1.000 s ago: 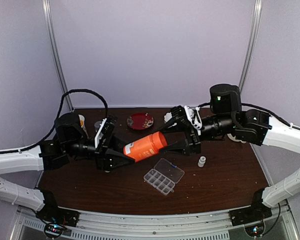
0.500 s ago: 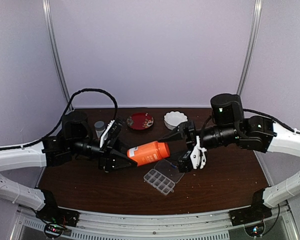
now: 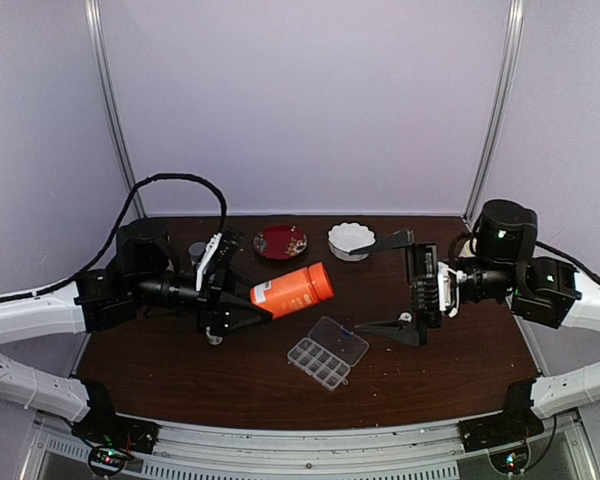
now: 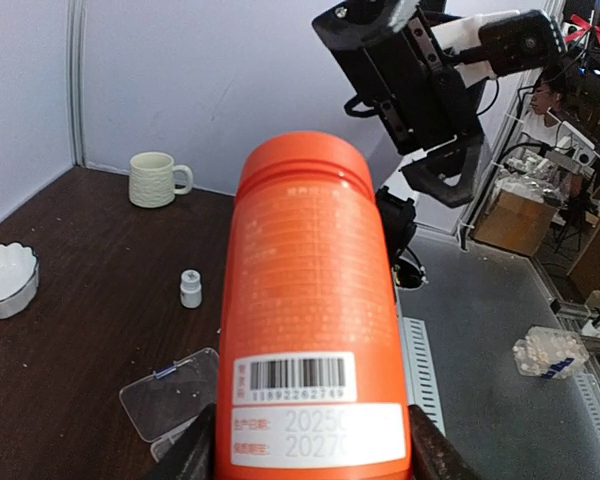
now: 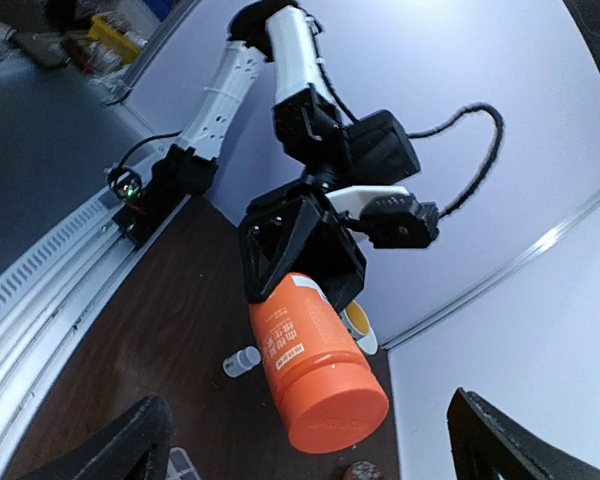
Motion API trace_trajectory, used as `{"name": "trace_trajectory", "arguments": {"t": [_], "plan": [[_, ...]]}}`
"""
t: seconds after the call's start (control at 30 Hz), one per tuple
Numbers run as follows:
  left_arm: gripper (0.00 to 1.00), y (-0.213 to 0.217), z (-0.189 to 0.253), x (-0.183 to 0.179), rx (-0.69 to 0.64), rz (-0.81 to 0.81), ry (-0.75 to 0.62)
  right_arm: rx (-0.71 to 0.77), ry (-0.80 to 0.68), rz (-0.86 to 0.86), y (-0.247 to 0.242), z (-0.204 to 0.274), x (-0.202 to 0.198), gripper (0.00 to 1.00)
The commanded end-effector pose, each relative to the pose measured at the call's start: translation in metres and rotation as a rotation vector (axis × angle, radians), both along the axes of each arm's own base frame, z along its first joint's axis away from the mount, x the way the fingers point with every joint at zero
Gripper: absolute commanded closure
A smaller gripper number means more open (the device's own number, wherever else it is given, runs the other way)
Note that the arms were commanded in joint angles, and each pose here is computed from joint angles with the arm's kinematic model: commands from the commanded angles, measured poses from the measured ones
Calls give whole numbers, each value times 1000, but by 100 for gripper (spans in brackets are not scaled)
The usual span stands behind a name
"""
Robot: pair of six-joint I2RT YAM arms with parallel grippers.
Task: Sort the pills into containers
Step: Unscrew the lid of the pill bottle.
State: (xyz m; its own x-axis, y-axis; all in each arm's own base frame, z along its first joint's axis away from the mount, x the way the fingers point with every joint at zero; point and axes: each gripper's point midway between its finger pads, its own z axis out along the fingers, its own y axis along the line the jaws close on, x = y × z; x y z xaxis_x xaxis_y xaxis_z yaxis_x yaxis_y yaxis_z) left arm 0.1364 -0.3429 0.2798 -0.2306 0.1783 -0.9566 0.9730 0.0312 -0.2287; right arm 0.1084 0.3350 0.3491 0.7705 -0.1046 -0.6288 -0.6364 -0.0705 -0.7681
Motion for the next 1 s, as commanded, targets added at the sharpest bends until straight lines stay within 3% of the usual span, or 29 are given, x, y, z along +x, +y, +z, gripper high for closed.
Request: {"name": "trace_trajectory", "arguments": {"t": [0.0,0.07,0.2,0.5,0.7,0.97], "plan": [[100,13,19,13,-55,102,-151,293,508,-221,-14,52,33,0],[100,17,23,13,-76,124,-188,328,728,-348,-23,56,51,0],[100,25,30,11,-110,142,-249,233,963,-454,-16,48,61,0],[100,38,33,14,-152,208,-385,-72,1326,-408,22,8,40,7],[100,40,33,13,-143,203,-449,-64,1487,-273,40,22,31,8],[100,39,31,13,-136,202,-451,-83,1568,-273,61,13,46,16]]}}
